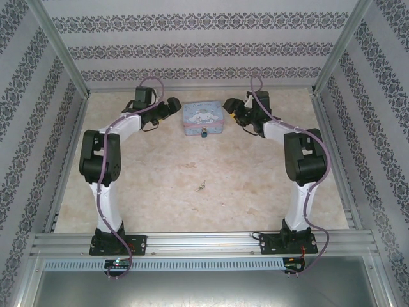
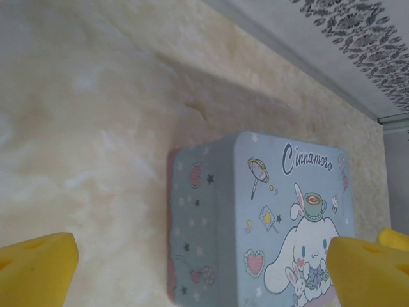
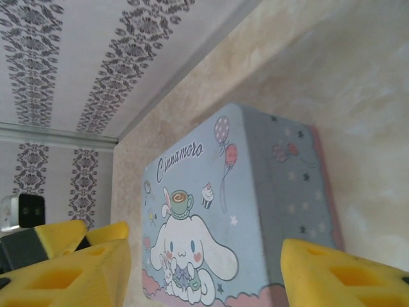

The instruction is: Unlock a padlock with a key

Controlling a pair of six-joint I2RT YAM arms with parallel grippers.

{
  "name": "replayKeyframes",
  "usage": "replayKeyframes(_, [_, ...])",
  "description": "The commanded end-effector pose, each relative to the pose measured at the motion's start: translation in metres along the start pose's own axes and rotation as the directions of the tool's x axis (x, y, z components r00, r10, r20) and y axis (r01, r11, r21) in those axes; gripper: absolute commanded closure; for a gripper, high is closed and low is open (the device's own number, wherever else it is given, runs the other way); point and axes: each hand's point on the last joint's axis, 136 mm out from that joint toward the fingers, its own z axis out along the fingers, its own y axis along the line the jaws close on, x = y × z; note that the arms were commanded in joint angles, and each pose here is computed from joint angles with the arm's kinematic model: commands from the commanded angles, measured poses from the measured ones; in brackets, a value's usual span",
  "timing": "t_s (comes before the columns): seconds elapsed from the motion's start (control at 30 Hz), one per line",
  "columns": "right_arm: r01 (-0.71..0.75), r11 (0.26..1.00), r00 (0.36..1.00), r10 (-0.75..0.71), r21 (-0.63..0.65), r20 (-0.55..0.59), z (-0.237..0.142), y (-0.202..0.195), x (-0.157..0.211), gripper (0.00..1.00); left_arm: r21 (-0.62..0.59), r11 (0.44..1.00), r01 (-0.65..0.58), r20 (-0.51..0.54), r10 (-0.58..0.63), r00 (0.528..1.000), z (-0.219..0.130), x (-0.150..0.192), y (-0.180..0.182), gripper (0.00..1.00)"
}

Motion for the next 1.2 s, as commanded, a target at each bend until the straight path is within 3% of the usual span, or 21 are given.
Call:
replayKeyframes(0.0, [-0.031, 1.000, 0.999, 0.031, 0.000, 0.013, 0.011, 0.003, -0.003, 0.36, 0.044, 0.998, 0.046, -0.023, -0.045, 0.999, 0.012, 0.001, -0.018, 0.00])
replayKeyframes(0.3, [-0.019, 1.000, 0.999, 0.019, -0.003, -0.025, 0.034, 0.006, 0.010, 0.37, 0.071, 0.997, 0.038, -0.060, -0.033, 0.998, 0.042, 0.013, -0.039, 0.00])
replayKeyframes(0.6, [-0.001, 1.000, 0.998, 0.000, -0.018, -0.070, 0.036, 0.011, 0.030, 0.40, 0.093, 0.995, 0.023, -0.093, -0.014, 0.996, 0.047, 0.028, -0.053, 0.00])
replayKeyframes(1.17, [0.046, 0.999, 0.992, -0.048, -0.019, -0.116, -0.003, 0.023, 0.090, 0.41, 0.121, 0.993, 0.015, -0.124, 0.000, 0.992, 0.009, 0.079, -0.064, 0.00])
